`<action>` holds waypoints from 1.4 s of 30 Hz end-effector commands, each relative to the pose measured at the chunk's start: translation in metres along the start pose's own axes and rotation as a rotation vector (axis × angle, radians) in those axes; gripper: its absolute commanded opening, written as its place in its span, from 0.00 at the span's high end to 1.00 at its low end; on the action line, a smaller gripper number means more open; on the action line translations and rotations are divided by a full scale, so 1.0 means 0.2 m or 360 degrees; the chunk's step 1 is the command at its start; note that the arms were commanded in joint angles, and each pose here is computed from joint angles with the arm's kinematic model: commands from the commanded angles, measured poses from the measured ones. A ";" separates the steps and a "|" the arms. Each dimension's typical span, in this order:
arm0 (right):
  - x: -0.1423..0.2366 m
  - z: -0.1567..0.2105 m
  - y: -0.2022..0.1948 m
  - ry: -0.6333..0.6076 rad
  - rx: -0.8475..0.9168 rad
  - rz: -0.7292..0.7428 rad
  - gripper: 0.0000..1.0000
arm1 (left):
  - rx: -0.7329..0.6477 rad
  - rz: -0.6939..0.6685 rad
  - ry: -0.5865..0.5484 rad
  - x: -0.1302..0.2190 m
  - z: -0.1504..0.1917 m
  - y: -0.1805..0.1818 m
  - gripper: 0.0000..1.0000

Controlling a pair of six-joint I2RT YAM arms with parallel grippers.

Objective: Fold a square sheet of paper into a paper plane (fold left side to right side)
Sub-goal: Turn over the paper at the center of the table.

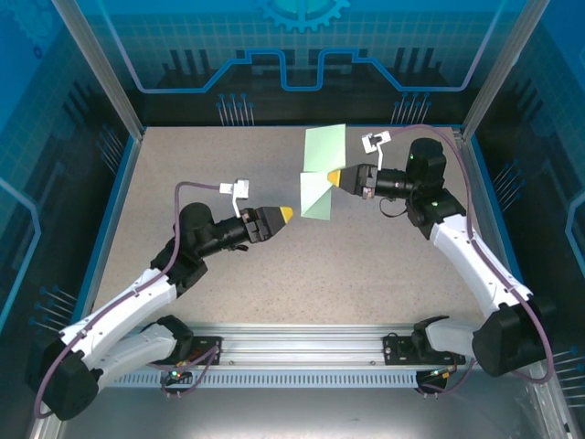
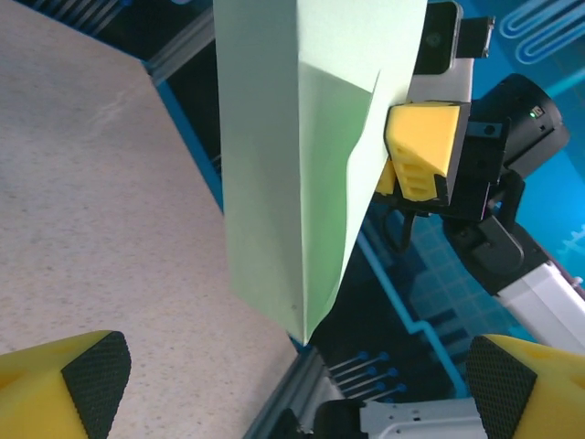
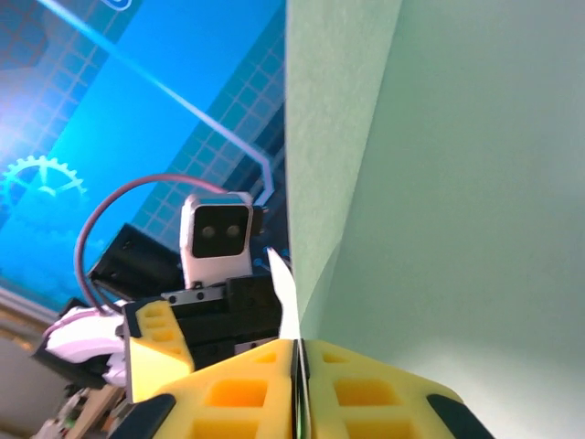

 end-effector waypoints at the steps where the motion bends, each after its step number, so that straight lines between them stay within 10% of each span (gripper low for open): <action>1: -0.03 0.00 0.13 0.0054 0.0030 -0.0111 0.89 | -0.0054 0.0221 0.0024 -0.04 -0.05 -0.13 0.02; 29: -0.10 0.07 0.08 0.0156 -0.0054 0.0009 0.85 | -0.0093 0.0114 0.0062 -0.10 -0.01 -0.10 0.88; 35: 0.01 0.10 0.03 0.0132 -0.0041 0.0301 0.68 | -0.0157 -0.0183 0.0150 -0.10 0.05 0.00 0.93; 42: 0.30 0.19 -0.19 0.0074 -0.0174 0.1195 0.51 | -0.0501 -0.0987 0.0436 -0.08 0.14 0.10 1.00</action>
Point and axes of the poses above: each hand's point on the last joint's axis, 136 mm out from that joint toward the fingers, its own x axis back along the fingers, its own y axis along the line the jaws close on, z = x × y, the point moved 9 cm from there along x, back along the fingers, and after that the axes turned 6 degrees about -x, right-handed, at the moved point
